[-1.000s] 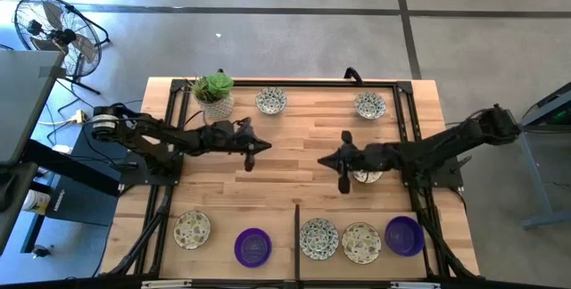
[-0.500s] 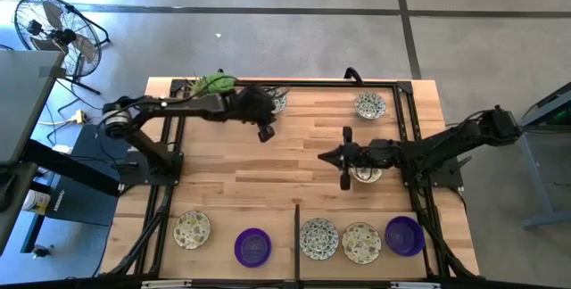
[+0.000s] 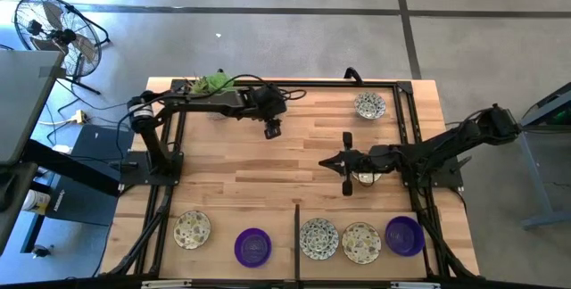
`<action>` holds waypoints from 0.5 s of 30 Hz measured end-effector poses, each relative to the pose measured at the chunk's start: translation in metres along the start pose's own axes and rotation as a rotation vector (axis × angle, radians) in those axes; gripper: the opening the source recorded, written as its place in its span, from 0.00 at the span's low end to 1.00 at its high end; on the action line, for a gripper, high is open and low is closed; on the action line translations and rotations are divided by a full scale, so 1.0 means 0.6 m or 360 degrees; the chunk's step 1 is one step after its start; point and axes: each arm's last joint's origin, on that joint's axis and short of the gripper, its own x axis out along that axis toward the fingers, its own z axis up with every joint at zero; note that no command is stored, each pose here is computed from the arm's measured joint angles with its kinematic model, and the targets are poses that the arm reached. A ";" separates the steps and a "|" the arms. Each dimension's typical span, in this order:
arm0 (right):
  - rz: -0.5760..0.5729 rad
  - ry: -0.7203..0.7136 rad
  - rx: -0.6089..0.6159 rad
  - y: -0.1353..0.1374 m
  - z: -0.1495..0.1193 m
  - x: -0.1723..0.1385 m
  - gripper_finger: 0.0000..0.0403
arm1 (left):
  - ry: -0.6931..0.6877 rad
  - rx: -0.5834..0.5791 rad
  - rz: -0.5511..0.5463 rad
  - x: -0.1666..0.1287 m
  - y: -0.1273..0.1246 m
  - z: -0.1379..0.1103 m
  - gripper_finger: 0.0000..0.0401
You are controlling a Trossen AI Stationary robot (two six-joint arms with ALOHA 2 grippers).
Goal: Pick & Place Mini bowls
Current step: Stack the right blue patterned bowl on the blue patterned bowl on the shelf
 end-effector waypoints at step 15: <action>-0.0593 0.0144 0.0447 -0.084 -0.003 -0.022 0.02 | -0.0081 -0.0129 -0.0044 0.001 0.037 0.000 0.27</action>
